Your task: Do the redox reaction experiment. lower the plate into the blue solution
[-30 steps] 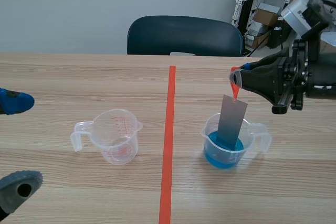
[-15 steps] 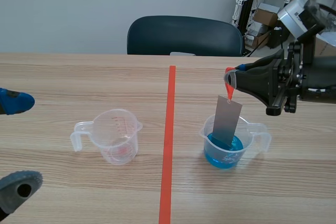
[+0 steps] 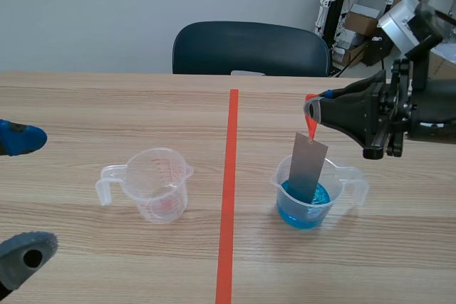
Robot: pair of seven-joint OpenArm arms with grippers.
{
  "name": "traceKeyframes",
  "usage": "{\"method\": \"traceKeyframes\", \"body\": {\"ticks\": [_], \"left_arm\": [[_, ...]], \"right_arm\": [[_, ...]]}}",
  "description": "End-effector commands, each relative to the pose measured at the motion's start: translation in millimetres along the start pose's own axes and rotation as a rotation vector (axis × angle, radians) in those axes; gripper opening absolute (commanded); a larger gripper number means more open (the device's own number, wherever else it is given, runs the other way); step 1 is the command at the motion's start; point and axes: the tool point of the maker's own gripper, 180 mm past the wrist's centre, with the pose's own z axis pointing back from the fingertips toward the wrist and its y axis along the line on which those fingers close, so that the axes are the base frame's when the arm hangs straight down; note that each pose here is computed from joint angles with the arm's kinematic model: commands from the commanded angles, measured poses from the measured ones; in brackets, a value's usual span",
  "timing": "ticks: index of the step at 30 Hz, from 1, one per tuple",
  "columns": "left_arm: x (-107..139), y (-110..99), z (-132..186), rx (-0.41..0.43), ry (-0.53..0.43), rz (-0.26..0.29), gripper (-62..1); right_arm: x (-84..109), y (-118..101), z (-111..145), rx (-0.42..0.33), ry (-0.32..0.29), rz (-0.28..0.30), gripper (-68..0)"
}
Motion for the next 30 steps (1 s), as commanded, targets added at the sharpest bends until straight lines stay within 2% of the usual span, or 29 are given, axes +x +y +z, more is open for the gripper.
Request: {"method": "traceKeyframes", "body": {"ticks": [1,30], "left_arm": [[7.0,-1.3,-2.1,-0.004,-0.031,0.005,1.4],[6.9,-3.0,-2.0,-0.013,-0.03,0.014,1.4]], "right_arm": [[-3.8,0.3,3.7,0.007,0.03,0.015,-67.4],[1.7,0.5,3.5,0.007,-0.001,0.015,-67.4]]}}
